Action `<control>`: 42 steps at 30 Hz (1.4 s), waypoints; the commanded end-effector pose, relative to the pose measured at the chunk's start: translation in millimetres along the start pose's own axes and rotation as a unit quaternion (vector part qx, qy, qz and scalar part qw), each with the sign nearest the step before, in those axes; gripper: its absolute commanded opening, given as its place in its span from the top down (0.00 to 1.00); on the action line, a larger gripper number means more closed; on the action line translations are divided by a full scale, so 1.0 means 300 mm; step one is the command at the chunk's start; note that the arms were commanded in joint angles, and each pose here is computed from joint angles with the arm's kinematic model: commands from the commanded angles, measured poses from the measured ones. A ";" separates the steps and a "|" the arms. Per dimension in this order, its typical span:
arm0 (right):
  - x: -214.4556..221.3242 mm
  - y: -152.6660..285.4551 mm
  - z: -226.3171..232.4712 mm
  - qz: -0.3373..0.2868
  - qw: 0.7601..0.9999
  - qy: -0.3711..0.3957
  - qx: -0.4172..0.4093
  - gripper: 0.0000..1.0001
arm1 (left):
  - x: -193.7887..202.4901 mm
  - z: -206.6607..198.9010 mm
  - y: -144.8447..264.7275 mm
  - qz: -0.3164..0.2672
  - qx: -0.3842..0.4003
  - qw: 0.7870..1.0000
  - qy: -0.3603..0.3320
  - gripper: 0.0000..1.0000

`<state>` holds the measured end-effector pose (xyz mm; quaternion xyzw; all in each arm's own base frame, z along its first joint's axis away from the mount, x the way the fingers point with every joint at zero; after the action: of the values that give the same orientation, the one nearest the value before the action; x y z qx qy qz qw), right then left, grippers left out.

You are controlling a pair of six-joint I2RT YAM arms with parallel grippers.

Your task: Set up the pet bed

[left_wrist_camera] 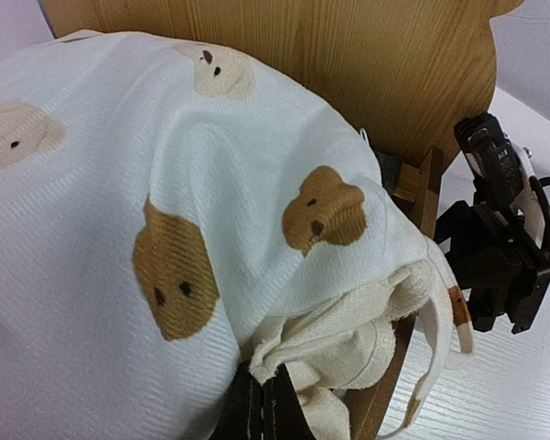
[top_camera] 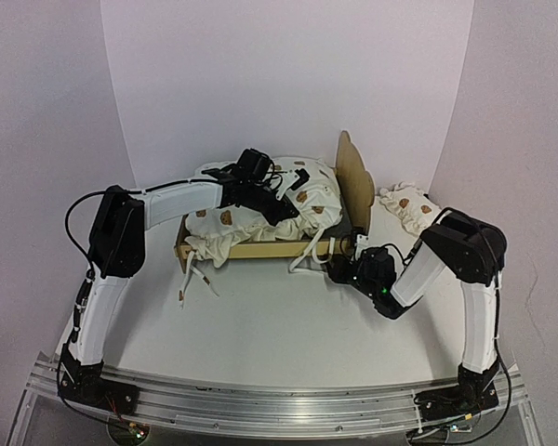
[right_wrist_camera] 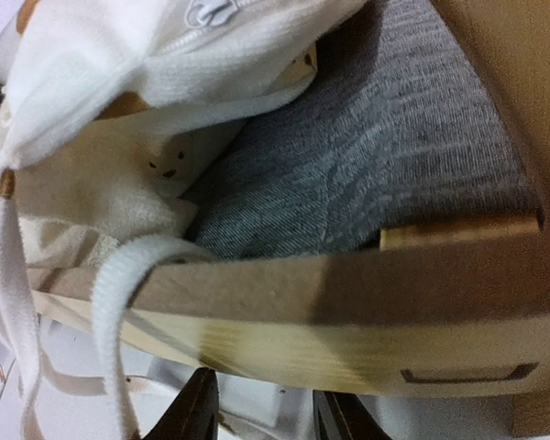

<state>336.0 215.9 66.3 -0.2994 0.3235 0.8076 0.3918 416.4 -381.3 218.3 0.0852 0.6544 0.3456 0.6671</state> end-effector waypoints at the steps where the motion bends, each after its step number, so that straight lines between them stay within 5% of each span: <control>1: -0.010 -0.030 -0.014 -0.037 0.999 -0.030 0.016 0.66 | -0.048 0.018 0.011 -0.026 -0.009 1.000 -0.002 1.00; 12: 0.034 -0.076 -0.060 -0.045 0.997 -0.035 0.052 0.67 | -0.050 0.018 0.007 -0.026 -0.011 1.000 -0.004 1.00; 18: 0.045 -0.073 -0.074 -0.044 0.997 -0.032 0.063 1.00 | -0.052 0.019 0.006 -0.027 -0.011 1.000 -0.004 1.00; 31: -0.001 0.161 -0.040 0.025 0.994 0.037 0.095 1.00 | -0.111 0.009 0.002 -0.065 0.010 0.998 0.004 1.00; 42: -0.019 0.420 -0.030 0.177 0.970 0.027 0.167 1.00 | -0.161 -0.003 -0.016 -0.105 0.031 0.994 0.009 1.00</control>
<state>269.6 166.4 110.5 -0.2626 0.4424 0.7848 0.3457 420.4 -400.2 227.2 0.0665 0.6802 0.3013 0.6650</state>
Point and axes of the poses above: each gripper's point midway between its finger pads, its own y axis back along the fingers, its own z axis along the line the jaws close on, x = y × z, the point moved 10 cm from there along y, back along the fingers, and after that the axes turned 9 degrees about -y, right-handed, at the moved point
